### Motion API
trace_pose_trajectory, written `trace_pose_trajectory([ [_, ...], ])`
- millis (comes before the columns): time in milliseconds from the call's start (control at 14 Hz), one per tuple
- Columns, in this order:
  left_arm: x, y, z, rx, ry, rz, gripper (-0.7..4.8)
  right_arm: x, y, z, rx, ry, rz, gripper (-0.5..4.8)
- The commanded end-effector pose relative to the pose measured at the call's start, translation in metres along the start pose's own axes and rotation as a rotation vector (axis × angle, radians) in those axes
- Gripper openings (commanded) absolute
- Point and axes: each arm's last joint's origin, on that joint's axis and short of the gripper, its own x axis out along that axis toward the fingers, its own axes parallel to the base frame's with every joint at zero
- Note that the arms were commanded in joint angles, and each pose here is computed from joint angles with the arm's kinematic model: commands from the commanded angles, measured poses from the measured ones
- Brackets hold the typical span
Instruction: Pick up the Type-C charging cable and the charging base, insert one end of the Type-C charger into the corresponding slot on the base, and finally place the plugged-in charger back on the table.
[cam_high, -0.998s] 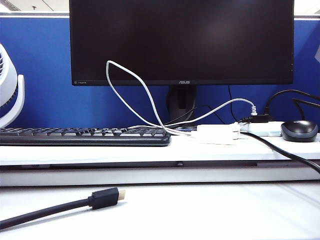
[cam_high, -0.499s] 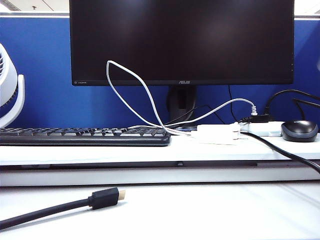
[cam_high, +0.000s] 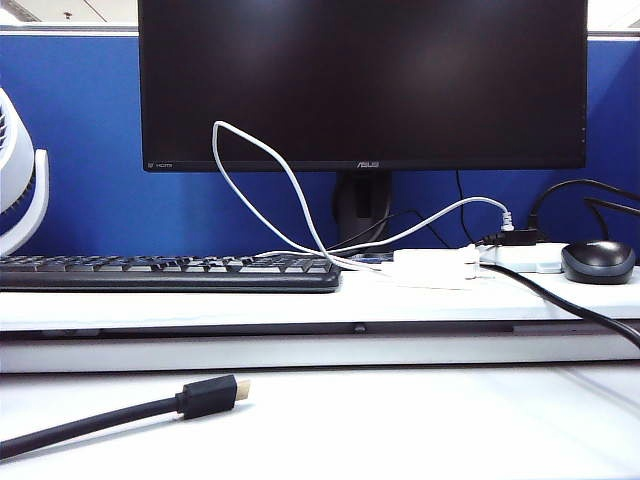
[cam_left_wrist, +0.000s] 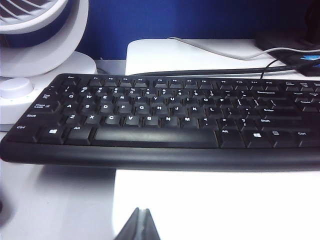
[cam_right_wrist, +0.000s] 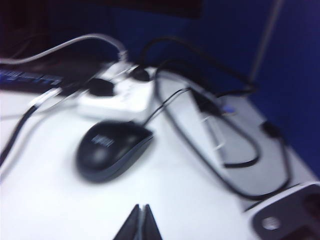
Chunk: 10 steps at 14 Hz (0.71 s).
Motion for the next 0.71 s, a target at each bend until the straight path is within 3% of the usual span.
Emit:
trace_pose_trajectory([
  [71, -0.0001, -0.0003, -0.001, -0.004, 0.009, -0.008, 0.03, -0.0021, 0.004, -0.0145, -0.001, 0.115, 0.136, -0.01],
  [214, -0.0001, -0.0003, -0.001, -0.004, 0.009, -0.009, 0.03, -0.0045, 0.0044, -0.0227, -0.002, 0.2, 0.134, -0.01],
  [356, -0.0001, -0.0003, -0.001, -0.004, 0.009, -0.009, 0.03, -0.0059, 0.0035, -0.02, -0.001, 0.165, 0.119, -0.01],
  [428, -0.0001, -0.0003, -0.001, -0.004, 0.009, -0.008, 0.03, -0.0078, -0.0006, -0.015, -0.003, 0.109, 0.021, -0.01],
  [499, 0.0, -0.0003, -0.0011, -0.004, 0.01, -0.009, 0.03, -0.0077, -0.0025, -0.0153, -0.001, 0.113, -0.006, -0.01],
  [713, -0.0001, -0.0003, -0.0009, -0.004, 0.009, -0.009, 0.03, -0.0077, -0.0042, -0.0154, 0.001, 0.114, -0.022, -0.01],
])
